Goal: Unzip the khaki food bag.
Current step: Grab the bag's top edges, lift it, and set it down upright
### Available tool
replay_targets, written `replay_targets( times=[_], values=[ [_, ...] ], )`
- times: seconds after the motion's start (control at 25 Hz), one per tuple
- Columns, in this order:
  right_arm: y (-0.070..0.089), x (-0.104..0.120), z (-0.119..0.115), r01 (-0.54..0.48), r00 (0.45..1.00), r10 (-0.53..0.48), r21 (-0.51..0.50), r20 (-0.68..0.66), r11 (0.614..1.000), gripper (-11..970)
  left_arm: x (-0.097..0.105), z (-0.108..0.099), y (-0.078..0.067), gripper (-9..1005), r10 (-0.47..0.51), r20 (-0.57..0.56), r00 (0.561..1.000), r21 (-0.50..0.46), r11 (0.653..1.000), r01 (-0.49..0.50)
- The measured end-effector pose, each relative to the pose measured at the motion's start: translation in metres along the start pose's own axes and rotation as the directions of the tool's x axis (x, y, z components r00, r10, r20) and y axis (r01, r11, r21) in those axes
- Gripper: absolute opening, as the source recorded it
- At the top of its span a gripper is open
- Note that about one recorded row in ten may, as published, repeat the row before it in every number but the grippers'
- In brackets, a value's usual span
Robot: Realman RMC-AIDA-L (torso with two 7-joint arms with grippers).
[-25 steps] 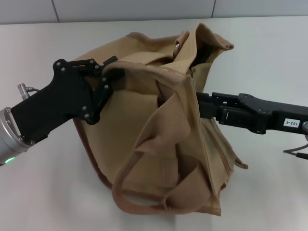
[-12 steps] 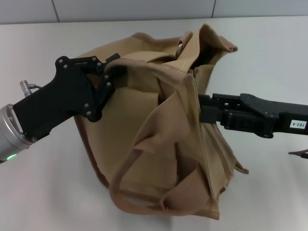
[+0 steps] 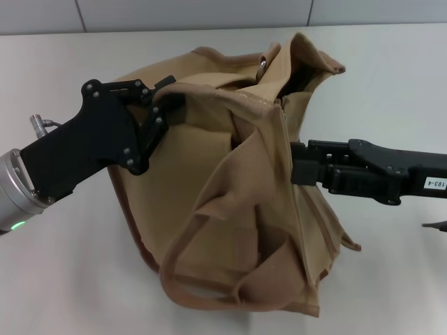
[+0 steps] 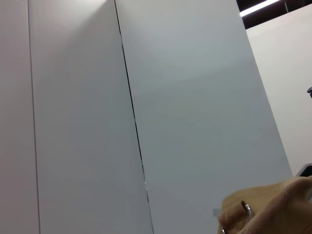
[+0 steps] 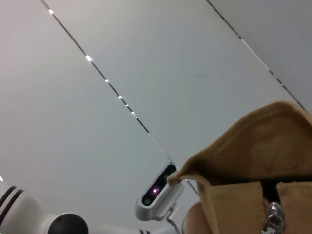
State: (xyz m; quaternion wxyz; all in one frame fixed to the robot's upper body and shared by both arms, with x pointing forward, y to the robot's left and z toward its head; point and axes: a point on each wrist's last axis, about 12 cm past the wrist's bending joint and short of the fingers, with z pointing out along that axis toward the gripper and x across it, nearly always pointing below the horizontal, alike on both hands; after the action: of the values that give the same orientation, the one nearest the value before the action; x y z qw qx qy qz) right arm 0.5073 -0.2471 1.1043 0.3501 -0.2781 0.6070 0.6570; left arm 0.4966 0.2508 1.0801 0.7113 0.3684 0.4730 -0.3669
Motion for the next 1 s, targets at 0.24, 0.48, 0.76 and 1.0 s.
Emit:
replay_targets(
  times=[0.24, 0.48, 0.76, 1.0],
  values=[
    [-0.004, 0.001, -0.007, -0.031, 0.999, 0.029, 0.066, 0.035, 0.997, 548, 0.0, -0.001, -0.001, 61, -0.001, 0.002, 1.0, 0.0, 1.0, 0.001],
    [-0.011, 0.002, -0.006, -0.051, 0.997, 0.045, 0.12, 0.055, 0.991, 547, 0.0, -0.001, -0.002, 61, -0.003, 0.002, 1.0, 0.004, 1.0, 0.003],
    [-0.012, 0.0, 0.0, -0.045, 0.998, 0.039, 0.109, 0.054, 0.993, 546, 0.0, -0.002, -0.002, 61, -0.004, 0.002, 1.0, 0.006, 1.0, 0.004],
    [-0.012, -0.001, 0.005, -0.038, 0.999, 0.034, 0.089, 0.042, 0.995, 545, 0.0, -0.003, -0.003, 61, -0.005, 0.001, 1.0, 0.003, 1.0, 0.005]
  ],
)
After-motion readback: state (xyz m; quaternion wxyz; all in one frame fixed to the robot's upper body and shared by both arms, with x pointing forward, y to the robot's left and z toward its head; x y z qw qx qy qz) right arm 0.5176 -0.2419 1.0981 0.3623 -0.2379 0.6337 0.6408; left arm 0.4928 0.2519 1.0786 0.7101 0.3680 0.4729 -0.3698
